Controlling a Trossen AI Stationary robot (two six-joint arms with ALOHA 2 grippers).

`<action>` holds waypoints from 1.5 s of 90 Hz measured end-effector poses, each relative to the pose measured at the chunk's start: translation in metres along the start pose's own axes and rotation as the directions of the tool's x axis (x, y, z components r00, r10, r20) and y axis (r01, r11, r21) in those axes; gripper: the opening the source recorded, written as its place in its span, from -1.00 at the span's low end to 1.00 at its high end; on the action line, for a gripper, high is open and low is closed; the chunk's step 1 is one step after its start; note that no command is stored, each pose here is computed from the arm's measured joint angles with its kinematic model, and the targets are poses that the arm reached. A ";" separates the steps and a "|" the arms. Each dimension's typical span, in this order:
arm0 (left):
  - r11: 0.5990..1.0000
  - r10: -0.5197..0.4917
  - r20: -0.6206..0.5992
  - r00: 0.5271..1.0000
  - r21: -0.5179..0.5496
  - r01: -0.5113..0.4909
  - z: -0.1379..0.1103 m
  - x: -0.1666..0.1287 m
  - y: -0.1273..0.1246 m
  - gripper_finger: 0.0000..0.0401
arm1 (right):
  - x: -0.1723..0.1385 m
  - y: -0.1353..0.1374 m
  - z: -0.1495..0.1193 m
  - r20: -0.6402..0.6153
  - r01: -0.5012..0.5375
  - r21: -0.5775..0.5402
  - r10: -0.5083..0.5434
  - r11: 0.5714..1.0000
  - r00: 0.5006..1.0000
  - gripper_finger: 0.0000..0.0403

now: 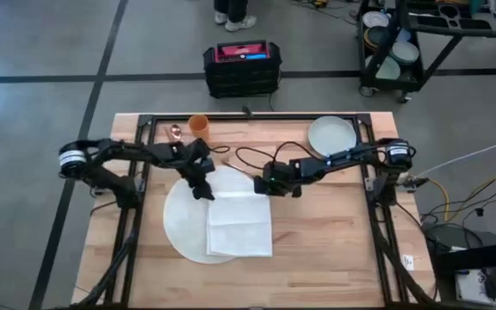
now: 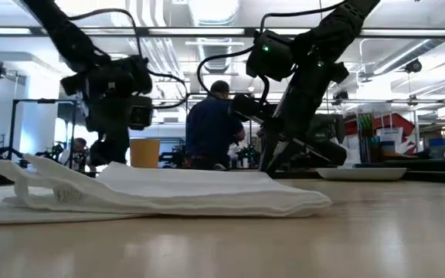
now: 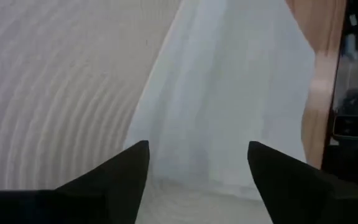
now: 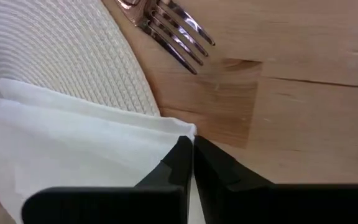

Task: Set table place
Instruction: Fold the white napkin

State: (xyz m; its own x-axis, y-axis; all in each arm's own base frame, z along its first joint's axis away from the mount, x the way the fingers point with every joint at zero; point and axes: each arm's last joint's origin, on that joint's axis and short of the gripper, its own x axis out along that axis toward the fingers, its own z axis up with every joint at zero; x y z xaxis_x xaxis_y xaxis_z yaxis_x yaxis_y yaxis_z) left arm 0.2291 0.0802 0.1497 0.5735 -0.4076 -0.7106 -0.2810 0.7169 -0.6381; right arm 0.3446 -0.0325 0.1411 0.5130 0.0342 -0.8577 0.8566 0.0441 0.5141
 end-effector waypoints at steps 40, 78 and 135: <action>0.996 0.069 -0.165 0.984 0.075 -0.057 0.009 0.009 0.006 0.29 | 0.000 0.000 0.003 0.004 -0.003 0.014 0.003 1.000 1.000 -1.00; 0.991 0.079 -0.124 0.989 0.116 -0.064 0.022 0.008 0.002 0.26 | -0.001 -0.001 0.011 0.017 -0.005 0.032 0.005 0.999 1.000 -1.00; 0.995 0.068 -0.160 0.985 0.081 -0.056 0.015 0.015 0.009 0.20 | -0.001 -0.001 0.013 0.019 -0.006 0.032 0.005 0.999 1.000 -1.00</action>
State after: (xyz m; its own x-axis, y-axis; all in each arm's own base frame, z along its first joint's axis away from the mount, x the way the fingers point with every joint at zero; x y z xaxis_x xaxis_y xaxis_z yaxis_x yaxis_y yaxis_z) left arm 0.2469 0.0888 0.1381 0.4229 -0.4430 -0.7905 -0.2490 0.7820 -0.5714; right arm 0.3436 -0.0453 0.1414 0.5182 0.0158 -0.8551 0.8551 0.0123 0.5184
